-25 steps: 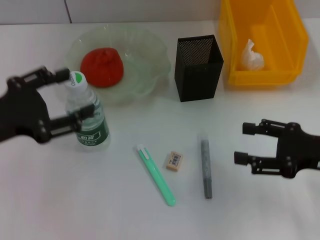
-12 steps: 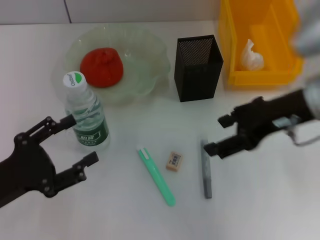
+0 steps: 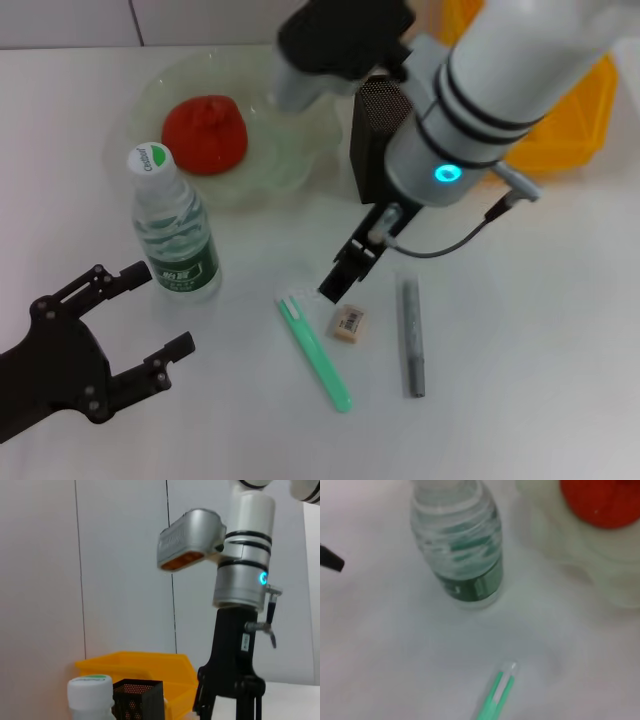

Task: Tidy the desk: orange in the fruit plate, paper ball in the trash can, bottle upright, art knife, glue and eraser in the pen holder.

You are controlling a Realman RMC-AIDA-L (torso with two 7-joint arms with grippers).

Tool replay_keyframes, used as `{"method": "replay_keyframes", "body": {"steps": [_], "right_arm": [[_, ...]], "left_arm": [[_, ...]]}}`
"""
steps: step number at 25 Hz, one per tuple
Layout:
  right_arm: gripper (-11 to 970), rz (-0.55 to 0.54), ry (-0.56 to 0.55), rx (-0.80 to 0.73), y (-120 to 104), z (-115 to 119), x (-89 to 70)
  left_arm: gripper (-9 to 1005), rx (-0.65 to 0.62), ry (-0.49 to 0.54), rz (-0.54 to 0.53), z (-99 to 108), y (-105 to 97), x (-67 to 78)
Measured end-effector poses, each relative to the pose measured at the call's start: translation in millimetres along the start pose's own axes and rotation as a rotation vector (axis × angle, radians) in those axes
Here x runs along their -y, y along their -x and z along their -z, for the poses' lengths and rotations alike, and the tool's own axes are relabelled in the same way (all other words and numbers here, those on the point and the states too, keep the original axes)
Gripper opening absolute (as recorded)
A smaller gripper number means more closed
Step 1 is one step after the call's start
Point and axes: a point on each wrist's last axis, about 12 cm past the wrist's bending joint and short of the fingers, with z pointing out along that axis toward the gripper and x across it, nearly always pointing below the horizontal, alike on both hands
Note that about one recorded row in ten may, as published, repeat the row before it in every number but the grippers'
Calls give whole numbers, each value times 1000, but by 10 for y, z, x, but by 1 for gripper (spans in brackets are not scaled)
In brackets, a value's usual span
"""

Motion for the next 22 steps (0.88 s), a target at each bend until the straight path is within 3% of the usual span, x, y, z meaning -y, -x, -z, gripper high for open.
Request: {"method": "replay_keyframes", "body": {"steps": [12,22], "right_arm": [[808,174,-4,11,47,-344,-353],[809,196,2,5,-42,-578,-396]], "left_arm": [[797,-15,-5,32,-3,-63,65],[797,-17,-4,34,6,-69,70]]}}
